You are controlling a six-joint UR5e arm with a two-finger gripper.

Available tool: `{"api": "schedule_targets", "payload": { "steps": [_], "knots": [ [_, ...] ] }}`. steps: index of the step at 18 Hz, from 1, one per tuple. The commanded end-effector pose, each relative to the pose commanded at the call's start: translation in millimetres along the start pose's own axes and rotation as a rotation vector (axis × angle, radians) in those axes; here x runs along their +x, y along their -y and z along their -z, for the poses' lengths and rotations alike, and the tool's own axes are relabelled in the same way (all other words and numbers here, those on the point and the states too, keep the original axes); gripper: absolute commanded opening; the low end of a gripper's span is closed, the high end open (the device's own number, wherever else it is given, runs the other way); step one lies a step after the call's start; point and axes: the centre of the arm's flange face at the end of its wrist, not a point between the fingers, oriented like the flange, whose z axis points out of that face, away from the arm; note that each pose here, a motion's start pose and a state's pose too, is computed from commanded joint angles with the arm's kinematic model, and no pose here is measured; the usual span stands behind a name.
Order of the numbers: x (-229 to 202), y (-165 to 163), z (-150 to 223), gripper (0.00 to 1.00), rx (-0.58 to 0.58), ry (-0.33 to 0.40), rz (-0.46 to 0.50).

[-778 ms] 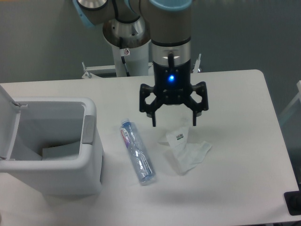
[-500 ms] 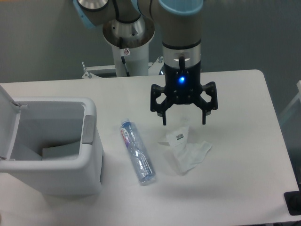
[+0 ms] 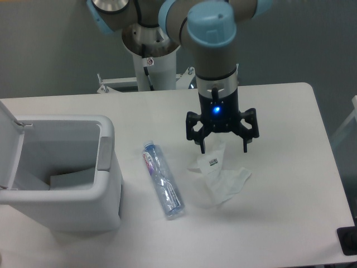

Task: Place the trash in the trash can
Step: 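Lower the open gripper over the crumpled white tissue, then close the gripper on the white tissue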

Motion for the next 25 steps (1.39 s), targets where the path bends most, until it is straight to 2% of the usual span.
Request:
{"api": "schedule_targets", "payload": {
  "steps": [7,12,16,21,25],
  "knots": [
    [21.2,-26.1,-27.4,0.97,-0.057,-0.047,-0.017],
    [30.7,-37.1,-41.0,1.00,-0.091,-0.071,-0.139],
    [46.0,-66.2,-60.3,1.00,-0.159,-0.095,-0.281],
    [49.0,-66.5,-80.6,1.00,-0.181,-0.126,-0.348],
    [41.9,-60.8,-111.9,1.00,-0.205,-0.153,-0.380]
  ]
}}
